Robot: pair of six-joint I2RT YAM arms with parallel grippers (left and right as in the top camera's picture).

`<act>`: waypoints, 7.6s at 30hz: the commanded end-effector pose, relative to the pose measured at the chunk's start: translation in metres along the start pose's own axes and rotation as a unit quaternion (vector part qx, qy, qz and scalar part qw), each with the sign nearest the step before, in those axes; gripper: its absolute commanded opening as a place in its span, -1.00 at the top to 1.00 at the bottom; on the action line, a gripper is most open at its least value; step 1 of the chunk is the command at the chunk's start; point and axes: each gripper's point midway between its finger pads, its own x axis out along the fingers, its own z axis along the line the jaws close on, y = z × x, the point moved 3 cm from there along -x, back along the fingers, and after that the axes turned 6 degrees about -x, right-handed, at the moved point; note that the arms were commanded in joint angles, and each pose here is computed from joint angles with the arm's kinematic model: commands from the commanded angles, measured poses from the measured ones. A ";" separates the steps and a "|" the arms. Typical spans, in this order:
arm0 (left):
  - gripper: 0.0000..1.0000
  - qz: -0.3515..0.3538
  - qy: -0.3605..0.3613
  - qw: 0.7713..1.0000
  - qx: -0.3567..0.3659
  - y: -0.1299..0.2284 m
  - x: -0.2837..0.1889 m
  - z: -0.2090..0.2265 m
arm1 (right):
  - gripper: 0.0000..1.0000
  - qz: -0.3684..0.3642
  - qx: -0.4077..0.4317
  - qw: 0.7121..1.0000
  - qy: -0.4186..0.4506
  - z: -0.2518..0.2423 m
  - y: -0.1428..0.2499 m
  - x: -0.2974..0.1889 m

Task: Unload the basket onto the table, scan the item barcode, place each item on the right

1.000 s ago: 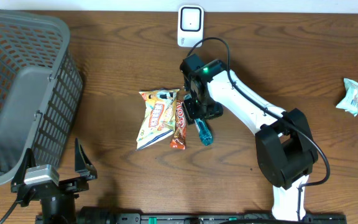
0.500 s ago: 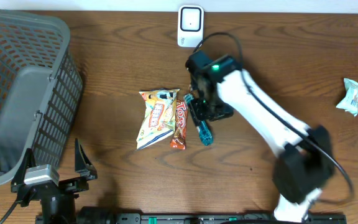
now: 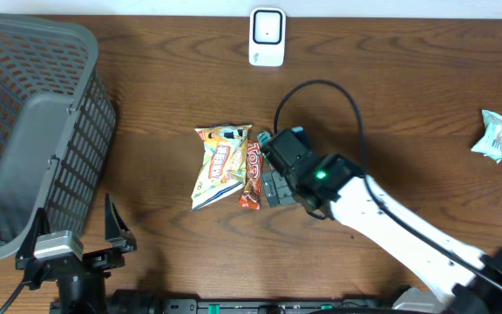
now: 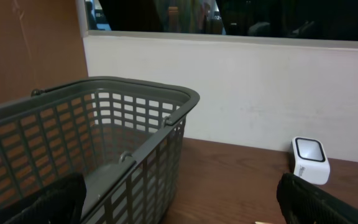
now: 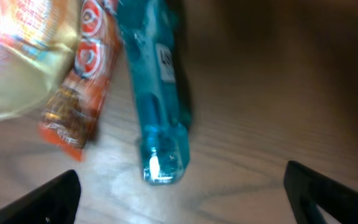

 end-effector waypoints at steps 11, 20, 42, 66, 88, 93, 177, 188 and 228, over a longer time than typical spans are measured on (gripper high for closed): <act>-0.96 -0.002 -0.002 1.000 -0.001 0.001 0.000 0.001 | -0.82 -0.052 -0.019 0.998 0.001 0.007 0.009 0.059; -0.96 -0.002 -0.002 1.000 -0.001 0.001 0.000 0.001 | -0.51 -0.046 -0.042 0.998 0.004 0.009 0.014 0.077; -0.96 -0.003 -0.002 1.000 -0.001 0.000 0.000 0.001 | 0.35 -0.030 -0.064 0.997 0.006 0.010 0.019 0.091; -0.96 -0.003 -0.002 1.000 -0.001 0.000 0.000 0.001 | 0.98 0.011 -0.038 0.999 -0.032 -0.005 0.021 0.097; -0.96 -0.003 -0.002 1.000 -0.001 0.000 0.000 0.001 | 0.98 -0.064 -0.166 0.884 -0.432 0.017 -0.024 -0.050; -0.96 -0.003 -0.002 1.000 -0.001 0.000 0.000 0.001 | 0.98 -0.084 -0.167 0.859 -0.476 0.025 -0.026 -0.068; -0.96 -0.001 0.004 1.000 -0.002 0.001 0.000 -0.001 | 0.98 -0.063 -0.155 0.810 -0.562 0.026 0.034 0.004; -0.96 -0.001 0.004 1.000 -0.002 0.001 0.000 -0.001 | 0.98 0.063 -0.111 0.968 -0.215 -0.045 0.045 0.081; -0.96 -0.001 0.004 1.000 -0.002 0.001 0.000 -0.001 | -0.67 -0.021 -0.077 0.989 -0.126 -0.057 -0.042 0.041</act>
